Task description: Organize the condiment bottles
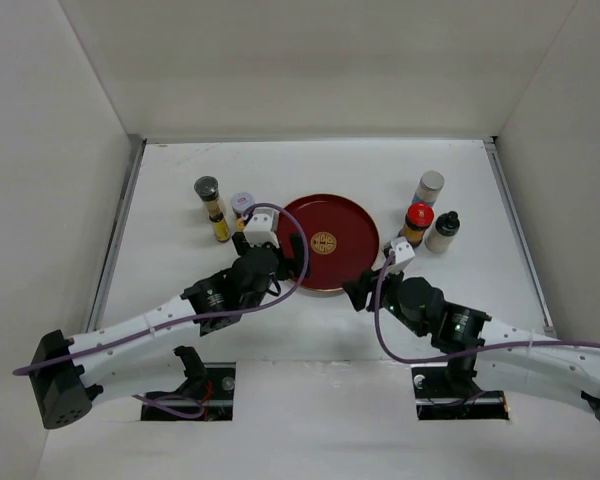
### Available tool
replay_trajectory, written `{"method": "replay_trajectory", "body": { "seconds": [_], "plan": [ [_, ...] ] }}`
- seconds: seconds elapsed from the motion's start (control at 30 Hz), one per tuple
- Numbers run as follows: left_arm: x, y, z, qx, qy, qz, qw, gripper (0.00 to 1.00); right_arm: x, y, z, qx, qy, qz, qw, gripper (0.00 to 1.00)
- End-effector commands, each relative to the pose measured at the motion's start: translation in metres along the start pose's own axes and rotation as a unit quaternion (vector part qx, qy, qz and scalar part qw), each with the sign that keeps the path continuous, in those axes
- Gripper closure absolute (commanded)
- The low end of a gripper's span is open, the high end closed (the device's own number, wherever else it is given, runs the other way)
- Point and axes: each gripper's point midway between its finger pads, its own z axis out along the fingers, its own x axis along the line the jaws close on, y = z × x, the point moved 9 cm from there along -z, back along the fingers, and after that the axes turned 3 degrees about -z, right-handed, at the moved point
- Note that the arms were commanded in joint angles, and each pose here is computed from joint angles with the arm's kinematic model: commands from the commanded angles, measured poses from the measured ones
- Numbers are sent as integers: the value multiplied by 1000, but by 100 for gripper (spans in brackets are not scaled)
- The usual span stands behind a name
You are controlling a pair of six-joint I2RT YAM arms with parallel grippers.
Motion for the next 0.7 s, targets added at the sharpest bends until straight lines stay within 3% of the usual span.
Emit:
{"method": "replay_trajectory", "body": {
  "seconds": [0.0,0.07,0.17,0.27,0.57,0.6,0.67],
  "plan": [
    [-5,19,1,-28,-1,-4,1000,0,5,9,1,-21,15,13,1000,41],
    [-3,22,3,-34,-1,-4,999,0,6,9,3,-22,15,20,999,49],
    [-3,23,5,-41,2,7,999,0,9,8,8,-17,13,28,999,72],
    [-8,32,0,-58,-6,15,998,0,12,6,15,-9,10,32,999,86],
    [-7,78,-28,-158,3,3,987,0,18,13,22,-25,19,22,999,90],
    [-4,81,-30,-163,8,3,987,10,19,14,22,-27,24,23,999,90],
    [4,86,-30,-172,31,5,985,51,22,19,22,-32,36,28,998,90]
  ]
}}
